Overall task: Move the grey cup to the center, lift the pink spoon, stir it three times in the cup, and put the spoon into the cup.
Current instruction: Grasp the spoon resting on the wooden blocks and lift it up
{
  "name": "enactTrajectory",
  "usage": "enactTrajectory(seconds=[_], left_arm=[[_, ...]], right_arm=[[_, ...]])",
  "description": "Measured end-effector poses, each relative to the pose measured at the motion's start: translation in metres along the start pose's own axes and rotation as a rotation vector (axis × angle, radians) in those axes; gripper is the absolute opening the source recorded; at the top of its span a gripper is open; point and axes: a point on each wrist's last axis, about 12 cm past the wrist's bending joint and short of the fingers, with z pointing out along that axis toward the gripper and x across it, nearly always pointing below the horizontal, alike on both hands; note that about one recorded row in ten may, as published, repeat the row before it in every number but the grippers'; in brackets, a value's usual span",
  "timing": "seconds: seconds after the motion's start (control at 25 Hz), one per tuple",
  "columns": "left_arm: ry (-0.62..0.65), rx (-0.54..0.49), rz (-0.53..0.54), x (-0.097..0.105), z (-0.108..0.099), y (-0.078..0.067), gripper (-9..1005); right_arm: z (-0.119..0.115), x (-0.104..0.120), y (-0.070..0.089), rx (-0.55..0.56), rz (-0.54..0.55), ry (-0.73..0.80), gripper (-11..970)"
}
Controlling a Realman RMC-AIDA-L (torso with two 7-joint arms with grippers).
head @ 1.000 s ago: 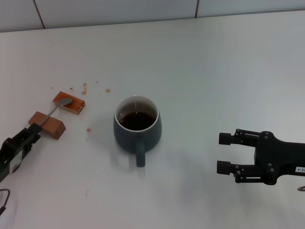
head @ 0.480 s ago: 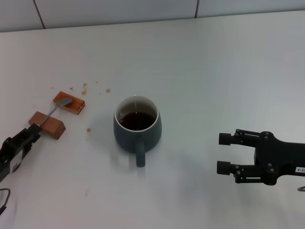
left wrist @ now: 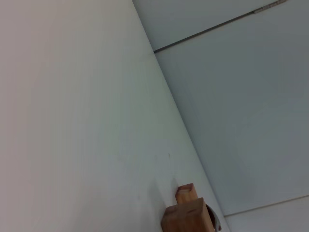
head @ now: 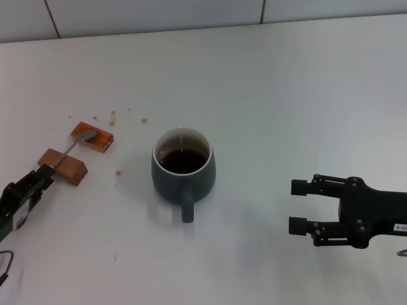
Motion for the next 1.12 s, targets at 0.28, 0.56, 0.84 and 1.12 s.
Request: enactTrajectory(seconds=[0.28, 0.56, 0.84, 1.12], left_arm=[[0.0, 0.0, 0.001, 0.0, 0.001, 0.0, 259], [-0.006, 0.0, 0.001, 0.0, -0.001, 0.0, 234], [0.02, 0.04, 0.037, 0.0, 0.002, -0.005, 166], [0.078, 0.249, 0.225, -0.031, 0.011, -0.041, 144]], right_arm=[[0.0, 0.0, 0.0, -0.001, 0.001, 0.001, 833], [0.0, 0.0, 0.0, 0.0, 0.002, 0.002, 834], [0.0, 0.001, 0.0, 0.0, 0.004, 0.005, 834], [0.001, -0.001, -0.001, -0.001, 0.001, 0.004, 834]])
